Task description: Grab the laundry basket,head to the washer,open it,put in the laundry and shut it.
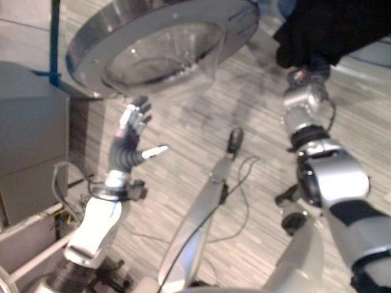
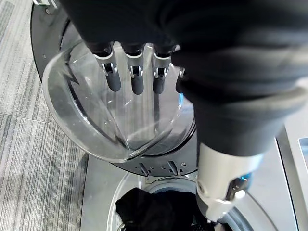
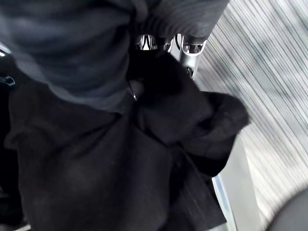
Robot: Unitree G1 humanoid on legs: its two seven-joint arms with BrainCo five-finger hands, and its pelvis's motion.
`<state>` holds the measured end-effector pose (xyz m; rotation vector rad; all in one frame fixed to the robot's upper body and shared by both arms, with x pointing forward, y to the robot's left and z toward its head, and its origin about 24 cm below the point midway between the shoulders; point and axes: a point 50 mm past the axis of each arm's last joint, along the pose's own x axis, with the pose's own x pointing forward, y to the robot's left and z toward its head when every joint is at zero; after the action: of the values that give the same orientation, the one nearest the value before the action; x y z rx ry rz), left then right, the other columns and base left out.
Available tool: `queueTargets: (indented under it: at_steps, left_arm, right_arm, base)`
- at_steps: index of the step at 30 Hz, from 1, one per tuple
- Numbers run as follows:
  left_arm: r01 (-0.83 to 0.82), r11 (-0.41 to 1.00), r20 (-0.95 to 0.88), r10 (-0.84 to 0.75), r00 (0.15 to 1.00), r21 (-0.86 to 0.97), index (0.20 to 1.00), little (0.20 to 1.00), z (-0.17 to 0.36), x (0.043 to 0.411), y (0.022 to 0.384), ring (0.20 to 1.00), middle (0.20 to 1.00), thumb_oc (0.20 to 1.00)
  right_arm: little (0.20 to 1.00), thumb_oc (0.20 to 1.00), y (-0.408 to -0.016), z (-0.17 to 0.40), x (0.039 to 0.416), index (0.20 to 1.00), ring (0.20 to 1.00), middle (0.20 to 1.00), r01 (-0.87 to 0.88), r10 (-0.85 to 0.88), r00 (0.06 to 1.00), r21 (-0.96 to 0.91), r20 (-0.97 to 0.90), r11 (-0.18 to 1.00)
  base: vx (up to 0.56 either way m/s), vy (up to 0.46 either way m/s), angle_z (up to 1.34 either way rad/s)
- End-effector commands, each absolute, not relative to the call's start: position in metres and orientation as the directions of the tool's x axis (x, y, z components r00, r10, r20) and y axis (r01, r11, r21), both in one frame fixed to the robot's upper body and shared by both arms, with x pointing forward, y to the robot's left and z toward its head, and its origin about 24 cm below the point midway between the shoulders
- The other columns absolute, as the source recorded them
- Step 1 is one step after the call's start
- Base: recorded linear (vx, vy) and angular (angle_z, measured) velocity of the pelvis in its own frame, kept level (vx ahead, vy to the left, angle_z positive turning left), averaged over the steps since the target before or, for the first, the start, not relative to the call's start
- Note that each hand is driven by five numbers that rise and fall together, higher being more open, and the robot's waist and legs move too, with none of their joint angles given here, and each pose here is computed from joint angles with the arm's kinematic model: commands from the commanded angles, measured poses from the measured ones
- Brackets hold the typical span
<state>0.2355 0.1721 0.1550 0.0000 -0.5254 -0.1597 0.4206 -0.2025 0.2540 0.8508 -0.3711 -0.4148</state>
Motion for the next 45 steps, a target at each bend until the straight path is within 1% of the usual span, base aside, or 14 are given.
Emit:
queueTargets:
  at_steps: [1, 6, 11, 13, 15, 16, 17, 18, 19, 20, 26, 30, 36, 45]
  left_arm:
    - [0.166, 0.986, 0.575, -0.143, 0.806, 0.012, 1.0, 1.0, 0.168, 0.231, 0.17, 1.0, 1.0, 1.0]
    - [0.158, 0.987, 0.563, -0.138, 0.815, 0.013, 1.0, 1.0, 0.165, 0.231, 0.172, 1.0, 1.0, 1.0]
    - [0.162, 0.987, 0.546, -0.145, 0.825, 0.018, 1.0, 1.0, 0.162, 0.23, 0.176, 1.0, 1.0, 1.0]
    - [0.175, 0.984, 0.545, -0.161, 0.823, 0.026, 1.0, 1.0, 0.166, 0.229, 0.177, 1.0, 1.0, 1.0]
    - [0.175, 0.984, 0.538, -0.166, 0.826, 0.035, 1.0, 1.0, 0.165, 0.227, 0.18, 1.0, 1.0, 1.0]
    - [0.171, 0.985, 0.537, -0.164, 0.828, 0.038, 1.0, 1.0, 0.165, 0.227, 0.181, 1.0, 1.0, 1.0]
    - [0.173, 0.984, 0.536, -0.163, 0.828, 0.033, 1.0, 1.0, 0.165, 0.226, 0.181, 1.0, 1.0, 1.0]
    - [0.172, 0.985, 0.537, -0.16, 0.829, 0.028, 1.0, 1.0, 0.165, 0.226, 0.181, 1.0, 1.0, 1.0]
    - [0.168, 0.985, 0.539, -0.156, 0.828, 0.027, 1.0, 1.0, 0.166, 0.226, 0.181, 1.0, 1.0, 1.0]
    - [0.166, 0.986, 0.539, -0.154, 0.828, 0.028, 1.0, 1.0, 0.166, 0.226, 0.181, 1.0, 1.0, 1.0]
    - [0.165, 0.986, 0.553, -0.151, 0.819, 0.025, 1.0, 1.0, 0.167, 0.225, 0.18, 1.0, 1.0, 1.0]
    - [0.153, 0.988, 0.564, -0.139, 0.814, 0.022, 1.0, 1.0, 0.169, 0.226, 0.182, 1.0, 1.0, 1.0]
    - [0.12, 0.993, 0.566, -0.111, 0.817, 0.022, 1.0, 1.0, 0.167, 0.227, 0.187, 1.0, 1.0, 1.0]
    - [0.12, 0.992, 0.557, -0.114, 0.823, 0.027, 1.0, 1.0, 0.166, 0.225, 0.189, 1.0, 1.0, 1.0]
  right_arm:
    - [0.2, 0.2, -0.178, 0.287, 0.415, 0.2, 0.2, 0.2, -0.016, -0.412, 0.845, 0.786, 0.341, 0.618]
    - [0.2, 0.2, -0.175, 0.318, 0.399, 0.2, 0.2, 0.2, -0.147, -0.421, 0.773, 0.779, 0.475, 0.61]
    - [0.2, 0.2, -0.22, 0.371, 0.36, 0.2, 0.2, 0.2, -0.212, -0.574, 0.547, 0.764, 0.61, 0.609]
    - [0.2, 0.2, -0.265, 0.396, 0.338, 0.2, 0.2, 0.2, -0.095, -0.696, 0.412, 0.787, 0.589, 0.61]
    - [0.2, 0.2, -0.284, 0.4, 0.335, 0.2, 0.2, 0.2, 0.051, -0.716, 0.389, 0.763, 0.579, 0.645]
    - [0.332, 0.332, -0.29, 0.398, 0.338, 0.332, 0.332, 0.332, 0.139, -0.715, 0.4, 0.734, 0.573, 0.665]
    - [0.216, 0.216, -0.292, 0.395, 0.343, 0.216, 0.216, 0.216, 0.199, -0.714, 0.423, 0.711, 0.558, 0.674]
    - [0.272, 0.272, -0.292, 0.39, 0.347, 0.272, 0.272, 0.272, 0.22, -0.709, 0.446, 0.701, 0.546, 0.678]
    - [0.498, 0.498, -0.292, 0.382, 0.352, 0.498, 0.498, 0.498, 0.244, -0.71, 0.47, 0.696, 0.525, 0.675]
    - [1.0, 1.0, -0.291, 0.373, 0.357, 1.0, 1.0, 1.0, 0.265, -0.703, 0.493, 0.681, 0.512, 0.683]
    - [1.0, 1.0, -0.266, 0.312, 0.393, 1.0, 1.0, 1.0, 0.306, -0.588, 0.706, 0.578, 0.396, 0.757]
    - [1.0, 1.0, -0.255, 0.299, 0.4, 1.0, 1.0, 1.0, 0.257, -0.537, 0.758, 0.587, 0.37, 0.767]
    - [1.0, 1.0, -0.222, 0.286, 0.397, 1.0, 1.0, 1.0, 0.1, -0.434, 0.771, 0.583, 0.467, 0.806]
    - [1.0, 1.0, -0.221, 0.277, 0.399, 1.0, 1.0, 1.0, 0.133, -0.449, 0.785, 0.591, 0.428, 0.796]
  base:
    - [0.0, 0.0, 0.0]
    - [0.0, -0.008, 0.01]
    - [0.0, -0.023, 0.02]
    - [-0.01, -0.058, 0.06]
    - [0.0, -0.021, 0.02]
    - [0.0, 0.0, 0.0]
    - [0.0, 0.0, 0.0]
    - [0.0, 0.0, 0.0]
    - [-0.02, 0.021, -0.03]
    - [-0.03, 0.025, -0.07]
    - [-0.02, 0.024, -0.08]
    - [-0.01, 0.005, -0.06]
    - [-0.01, -0.008, 0.01]
    - [0.0, -0.002, -0.01]
